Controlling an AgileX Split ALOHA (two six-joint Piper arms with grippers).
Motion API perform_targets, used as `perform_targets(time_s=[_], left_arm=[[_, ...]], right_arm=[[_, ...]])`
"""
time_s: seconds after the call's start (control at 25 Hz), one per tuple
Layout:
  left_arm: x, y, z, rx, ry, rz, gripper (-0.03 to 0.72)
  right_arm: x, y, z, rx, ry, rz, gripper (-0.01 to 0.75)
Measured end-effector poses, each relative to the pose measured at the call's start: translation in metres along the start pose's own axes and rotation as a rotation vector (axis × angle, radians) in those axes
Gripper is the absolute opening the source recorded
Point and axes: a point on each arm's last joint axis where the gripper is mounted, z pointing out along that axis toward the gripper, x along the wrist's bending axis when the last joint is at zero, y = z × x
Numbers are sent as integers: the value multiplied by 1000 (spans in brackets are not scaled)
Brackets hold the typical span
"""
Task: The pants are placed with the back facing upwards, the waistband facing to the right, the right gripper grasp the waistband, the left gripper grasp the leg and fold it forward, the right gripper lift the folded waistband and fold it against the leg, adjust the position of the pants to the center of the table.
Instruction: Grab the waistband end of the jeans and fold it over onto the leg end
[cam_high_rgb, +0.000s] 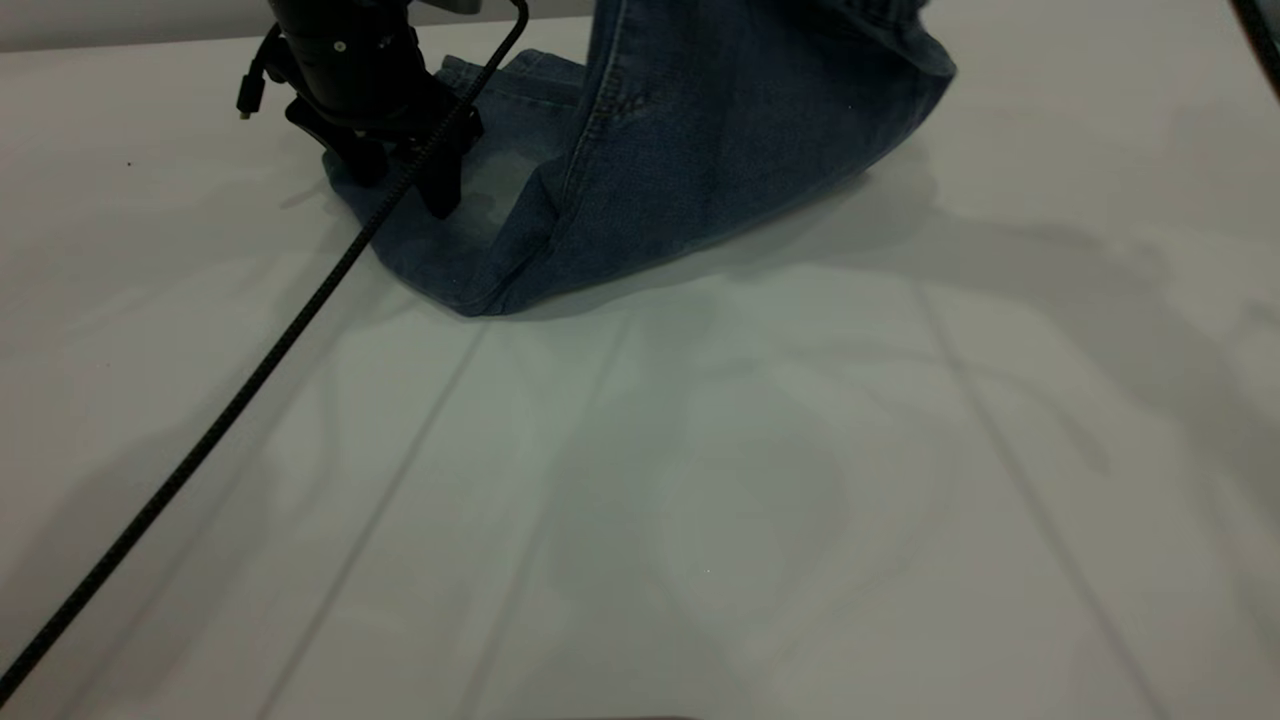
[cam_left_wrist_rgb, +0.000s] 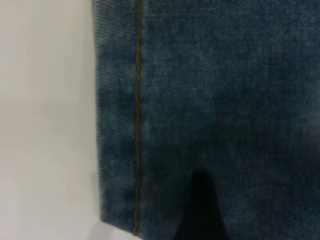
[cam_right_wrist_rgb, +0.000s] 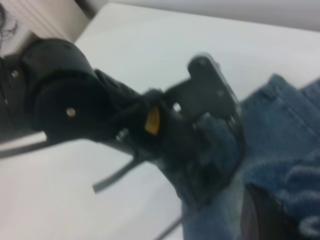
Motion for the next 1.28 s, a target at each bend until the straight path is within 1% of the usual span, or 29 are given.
perform_targets(time_s=[0.24, 0.36, 0.44, 0.56, 0.72, 0.8, 0.96, 1.12, 1.2, 1.24, 1.28], left_arm=[[-12, 3, -1, -4, -9, 23, 517], [-7, 9, -10, 9, 16, 41, 517], [2, 16, -23, 22, 53, 32, 517], [23, 31, -53, 12, 147, 0, 517], [46, 50, -99, -26, 280, -43, 517], [52, 57, -115, -47, 311, -65, 517], [55, 65, -134, -89, 327, -90, 517], [55, 68, -139, -99, 327, -100, 517], [53, 68, -139, -94, 319, -101, 517], [52, 68, -139, -93, 315, -102, 517], [51, 68, -139, -94, 311, -101, 517]], right_arm=[[1, -10, 36, 24, 38, -11, 50], [4, -9, 46, 24, 52, -27, 50], [5, -8, 51, 17, 59, -30, 50], [0, -12, 60, 6, 64, -14, 50], [-7, -23, 73, -5, 73, -7, 50], [-6, -27, 79, -17, 88, -23, 50], [7, -33, 91, -23, 123, -126, 50], [18, -44, 112, -7, 116, -193, 54], [19, -50, 122, 3, 107, -202, 74], [20, -54, 127, 9, 107, -204, 92], [20, -57, 132, 14, 106, -208, 126]])
